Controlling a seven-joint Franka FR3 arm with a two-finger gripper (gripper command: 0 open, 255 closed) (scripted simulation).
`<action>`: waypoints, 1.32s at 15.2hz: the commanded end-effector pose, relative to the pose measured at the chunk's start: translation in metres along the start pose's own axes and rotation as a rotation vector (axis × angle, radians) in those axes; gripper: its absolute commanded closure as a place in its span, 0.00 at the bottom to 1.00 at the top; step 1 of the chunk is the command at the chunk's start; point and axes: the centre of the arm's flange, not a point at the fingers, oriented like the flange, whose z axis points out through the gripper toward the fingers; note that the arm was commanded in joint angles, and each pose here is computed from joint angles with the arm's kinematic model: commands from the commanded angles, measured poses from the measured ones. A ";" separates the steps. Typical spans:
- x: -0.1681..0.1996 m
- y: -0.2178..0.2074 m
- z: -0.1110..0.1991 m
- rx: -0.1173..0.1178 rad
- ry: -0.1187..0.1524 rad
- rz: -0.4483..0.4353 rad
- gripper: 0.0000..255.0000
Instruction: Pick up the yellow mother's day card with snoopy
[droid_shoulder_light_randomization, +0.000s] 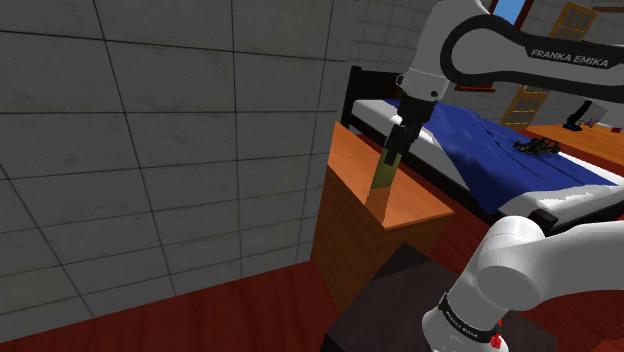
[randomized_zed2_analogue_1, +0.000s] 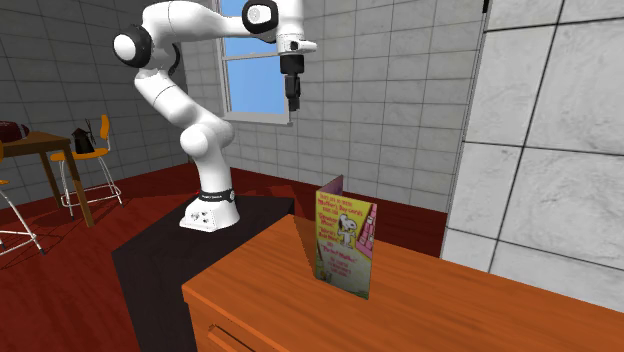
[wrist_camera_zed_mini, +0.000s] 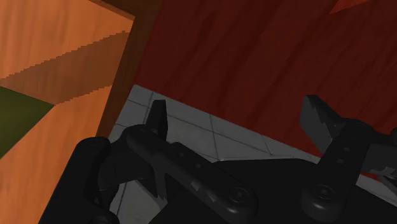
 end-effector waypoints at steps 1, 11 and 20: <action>0.000 0.000 0.000 0.000 0.000 0.000 0.00; 0.063 0.117 0.026 0.014 -0.023 0.131 0.00; 0.107 0.228 0.053 0.027 -0.044 0.250 0.00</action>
